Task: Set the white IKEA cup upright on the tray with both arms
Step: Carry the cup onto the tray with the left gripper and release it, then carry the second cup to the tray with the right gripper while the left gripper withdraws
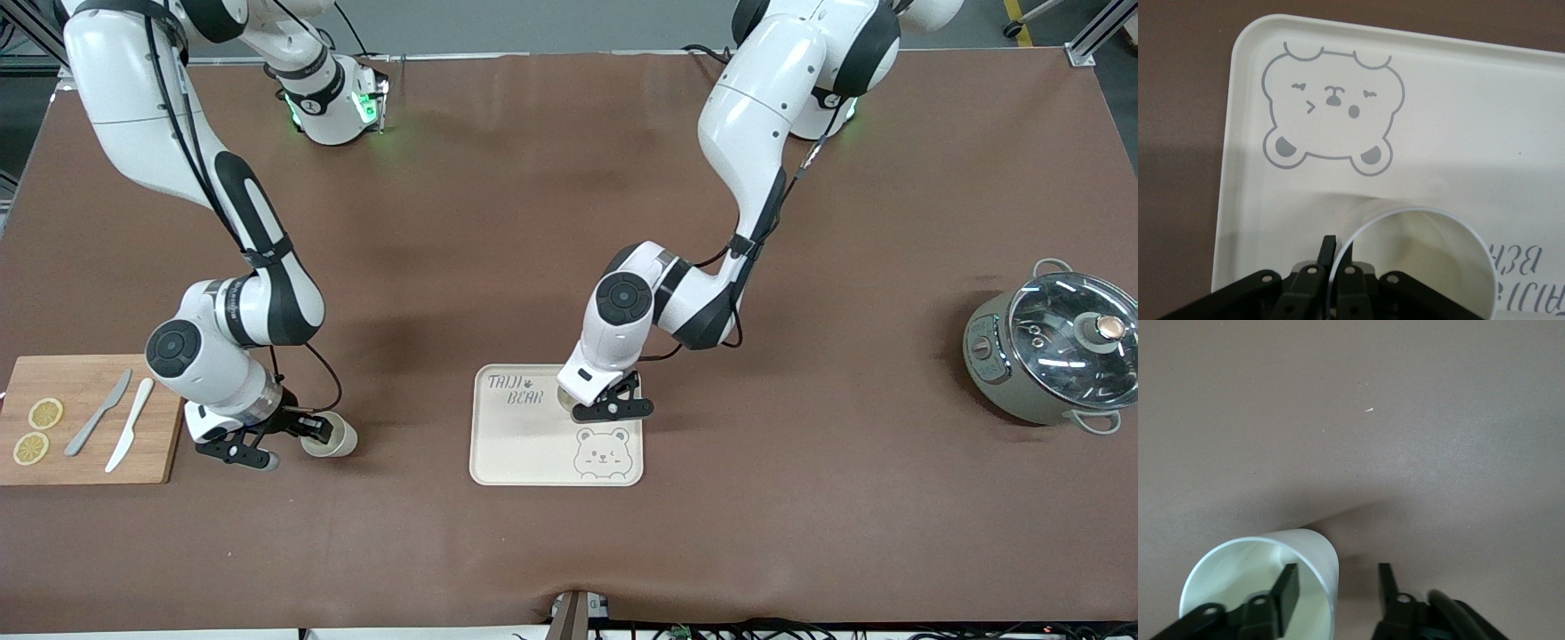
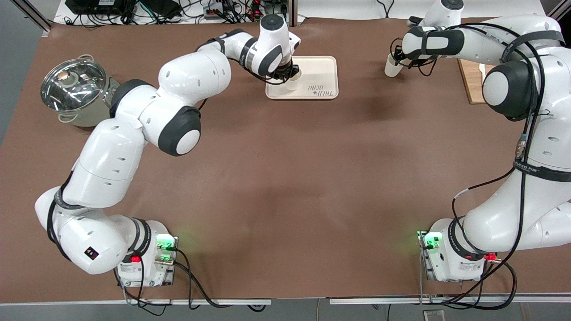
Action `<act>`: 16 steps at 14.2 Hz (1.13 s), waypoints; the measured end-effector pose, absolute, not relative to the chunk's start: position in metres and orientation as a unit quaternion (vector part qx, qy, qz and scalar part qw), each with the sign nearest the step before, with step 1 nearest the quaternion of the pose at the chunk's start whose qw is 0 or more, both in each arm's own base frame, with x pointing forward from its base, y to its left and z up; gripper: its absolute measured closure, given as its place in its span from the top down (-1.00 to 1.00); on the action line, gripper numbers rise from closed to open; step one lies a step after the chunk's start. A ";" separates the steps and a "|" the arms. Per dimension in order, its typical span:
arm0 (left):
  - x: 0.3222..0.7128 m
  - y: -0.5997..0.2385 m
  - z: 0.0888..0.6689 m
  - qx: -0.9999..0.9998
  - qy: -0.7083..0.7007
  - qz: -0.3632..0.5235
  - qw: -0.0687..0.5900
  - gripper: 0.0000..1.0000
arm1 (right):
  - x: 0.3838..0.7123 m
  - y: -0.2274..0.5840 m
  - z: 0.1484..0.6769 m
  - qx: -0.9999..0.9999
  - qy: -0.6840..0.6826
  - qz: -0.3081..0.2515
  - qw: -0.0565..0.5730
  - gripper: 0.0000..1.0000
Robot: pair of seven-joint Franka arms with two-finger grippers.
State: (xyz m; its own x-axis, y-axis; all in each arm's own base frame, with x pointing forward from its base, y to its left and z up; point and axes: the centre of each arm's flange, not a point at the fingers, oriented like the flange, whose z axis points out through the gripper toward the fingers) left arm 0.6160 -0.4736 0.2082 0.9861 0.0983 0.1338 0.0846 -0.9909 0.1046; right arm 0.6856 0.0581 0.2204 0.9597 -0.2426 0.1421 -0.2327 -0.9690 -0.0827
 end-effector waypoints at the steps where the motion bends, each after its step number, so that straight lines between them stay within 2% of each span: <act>1: 0.617 -0.473 0.208 0.995 0.047 0.069 0.049 -0.93 | 0.686 0.058 0.220 -0.989 0.120 -0.076 0.033 -0.23; 3: 0.617 -0.472 0.208 0.995 0.047 0.069 0.049 -0.93 | 0.686 0.058 0.220 -0.989 0.120 -0.076 0.033 -0.67; 4: 0.617 -0.472 0.208 0.995 0.047 0.069 0.049 -0.84 | 0.686 0.058 0.221 -0.989 0.120 -0.076 0.033 -0.87; 5: 0.617 -0.471 0.207 0.995 0.048 0.069 0.048 -0.68 | 0.686 0.058 0.221 -0.989 0.120 -0.076 0.033 -0.93; 10: 0.620 -0.468 0.210 0.996 0.050 0.066 0.044 0.33 | 0.690 0.059 0.227 -0.989 0.121 -0.076 0.033 -0.93; 13: 0.624 -0.463 0.223 0.996 0.054 0.061 0.038 0.92 | 0.707 0.061 0.263 -0.989 0.132 -0.058 0.034 -0.93; 14: 0.627 -0.459 0.231 0.996 0.057 0.060 0.037 1.00 | 0.717 0.063 0.286 -0.987 0.149 -0.054 0.037 -0.93; 16: 0.633 -0.450 0.252 0.996 0.064 0.055 0.035 1.00 | 0.731 0.068 0.331 -0.977 0.198 -0.061 0.047 -0.93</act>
State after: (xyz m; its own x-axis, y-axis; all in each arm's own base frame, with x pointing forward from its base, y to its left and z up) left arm 0.6327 -0.4500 0.2517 0.9856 0.1323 0.1052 0.1246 -0.9893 0.0765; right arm 0.7313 0.0679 0.3306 0.9144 -0.3922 0.1008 -0.3807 -0.9174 -0.1163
